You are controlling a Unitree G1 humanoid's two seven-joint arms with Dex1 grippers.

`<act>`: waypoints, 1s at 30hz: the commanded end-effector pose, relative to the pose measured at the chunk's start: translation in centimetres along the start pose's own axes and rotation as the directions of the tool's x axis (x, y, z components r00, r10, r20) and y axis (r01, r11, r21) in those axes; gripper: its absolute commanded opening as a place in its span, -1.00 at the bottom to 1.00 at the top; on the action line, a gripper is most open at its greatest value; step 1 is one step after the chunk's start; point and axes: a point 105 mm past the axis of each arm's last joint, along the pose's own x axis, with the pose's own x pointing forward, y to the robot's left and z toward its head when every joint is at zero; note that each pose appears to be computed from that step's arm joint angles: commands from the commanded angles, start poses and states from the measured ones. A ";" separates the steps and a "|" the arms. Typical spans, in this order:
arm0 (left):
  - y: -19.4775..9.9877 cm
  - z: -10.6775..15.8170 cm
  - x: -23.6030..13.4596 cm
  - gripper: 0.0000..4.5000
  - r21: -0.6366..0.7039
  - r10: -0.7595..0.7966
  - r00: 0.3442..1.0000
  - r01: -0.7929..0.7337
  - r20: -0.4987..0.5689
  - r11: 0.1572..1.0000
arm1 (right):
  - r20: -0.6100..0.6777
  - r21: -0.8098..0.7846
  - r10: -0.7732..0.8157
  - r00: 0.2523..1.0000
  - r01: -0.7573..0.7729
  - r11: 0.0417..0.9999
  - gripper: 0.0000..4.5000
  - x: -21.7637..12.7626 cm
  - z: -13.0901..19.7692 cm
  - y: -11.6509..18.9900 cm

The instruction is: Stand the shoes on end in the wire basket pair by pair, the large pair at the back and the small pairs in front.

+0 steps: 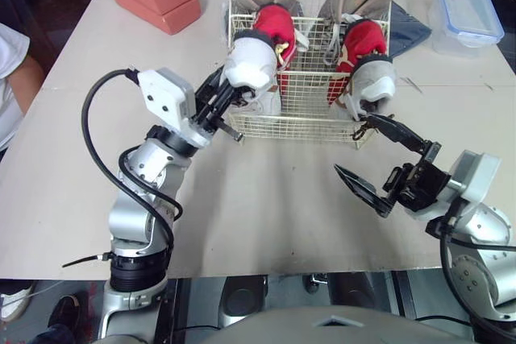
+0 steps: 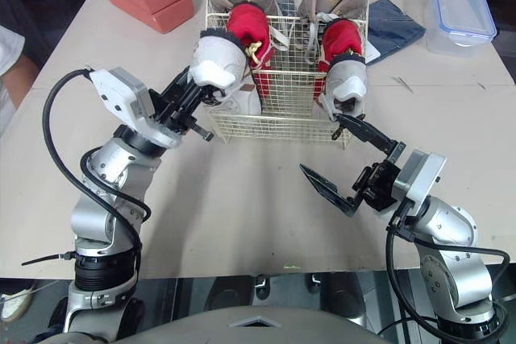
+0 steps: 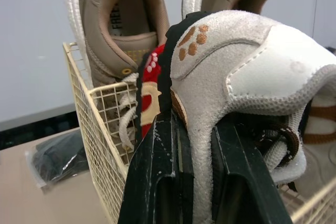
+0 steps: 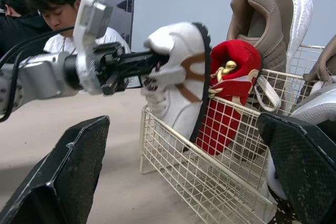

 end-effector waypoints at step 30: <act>-0.9 -5.8 -4.1 0.99 -0.153 0.017 0.981 -0.047 -0.192 0.987 | 0.054 -0.025 0.022 0.998 -0.020 0.999 1.00 0.8 0.6 -0.4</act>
